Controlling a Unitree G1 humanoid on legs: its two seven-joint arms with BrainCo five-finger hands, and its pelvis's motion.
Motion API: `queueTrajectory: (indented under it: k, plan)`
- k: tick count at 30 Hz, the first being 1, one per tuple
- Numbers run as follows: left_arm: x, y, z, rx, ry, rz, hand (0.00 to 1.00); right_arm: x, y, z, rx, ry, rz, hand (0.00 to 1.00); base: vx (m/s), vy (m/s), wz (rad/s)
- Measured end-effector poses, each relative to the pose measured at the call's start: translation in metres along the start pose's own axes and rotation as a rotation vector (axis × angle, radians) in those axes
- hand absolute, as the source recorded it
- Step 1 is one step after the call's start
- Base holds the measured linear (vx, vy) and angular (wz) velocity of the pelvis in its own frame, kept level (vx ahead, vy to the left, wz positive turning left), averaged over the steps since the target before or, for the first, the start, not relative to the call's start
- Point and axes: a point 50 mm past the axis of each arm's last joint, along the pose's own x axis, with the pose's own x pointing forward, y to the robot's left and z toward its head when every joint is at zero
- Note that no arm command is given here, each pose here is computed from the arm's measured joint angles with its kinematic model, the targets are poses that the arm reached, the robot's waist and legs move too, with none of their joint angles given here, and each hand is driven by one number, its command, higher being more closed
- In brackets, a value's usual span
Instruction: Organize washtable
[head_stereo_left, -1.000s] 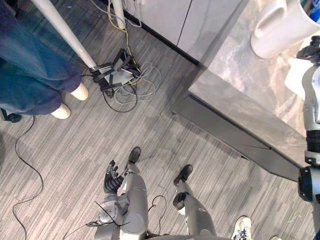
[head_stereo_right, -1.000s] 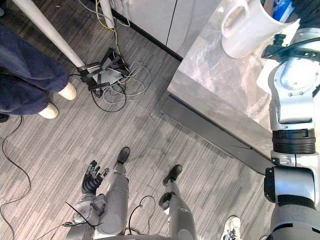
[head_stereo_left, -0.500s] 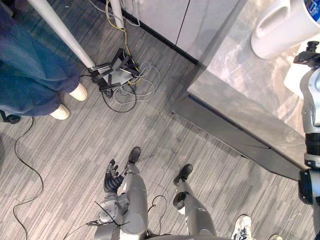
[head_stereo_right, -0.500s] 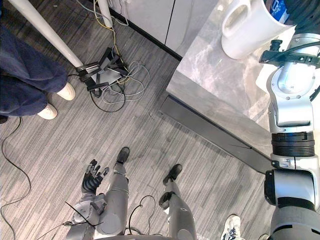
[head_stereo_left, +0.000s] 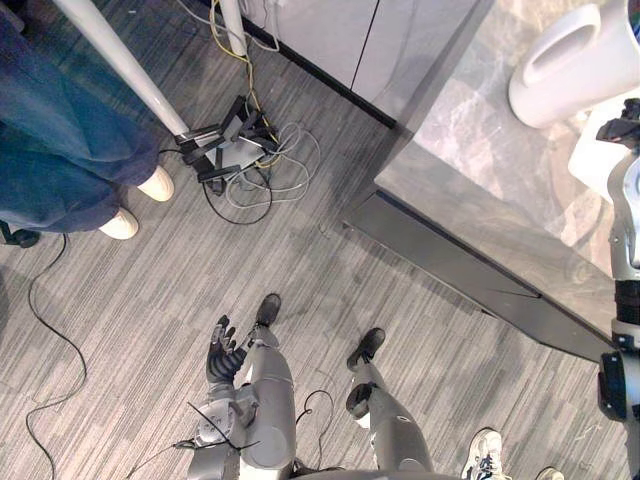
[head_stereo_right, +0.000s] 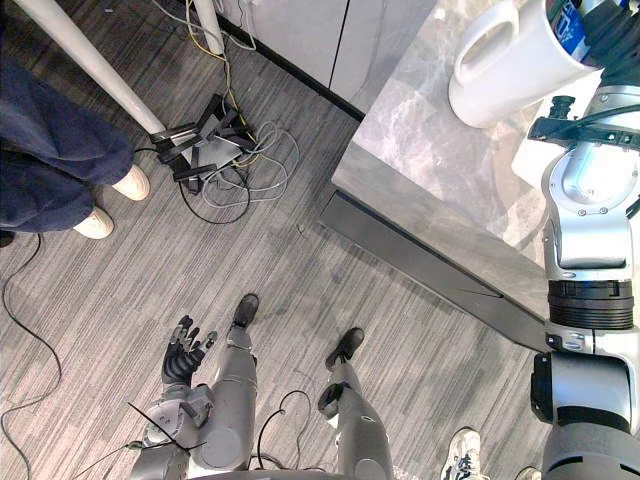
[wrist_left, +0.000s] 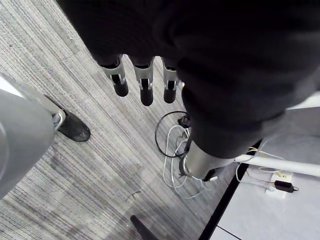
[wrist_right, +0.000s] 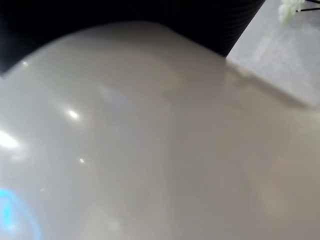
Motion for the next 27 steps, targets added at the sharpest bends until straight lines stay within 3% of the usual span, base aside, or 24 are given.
queueTrajectory:
  k: [13,14,27]
  plan:
    - [0.0,0.0,0.0,-0.001,0.0,0.0,0.0,-0.002,0.0,0.0,0.003,0.003,0.0,1.0,0.0,0.0,0.0]
    - [0.0,0.0,0.0,-0.001,0.0,0.0,0.0,-0.002,0.0,0.0,0.003,0.003,-0.001,0.0,0.0,0.0,0.0]
    - [-0.001,-0.002,-0.001,-0.009,0.002,0.001,0.0,0.001,-0.01,0.002,0.006,0.0,-0.063,0.0,0.0,0.0,0.0]
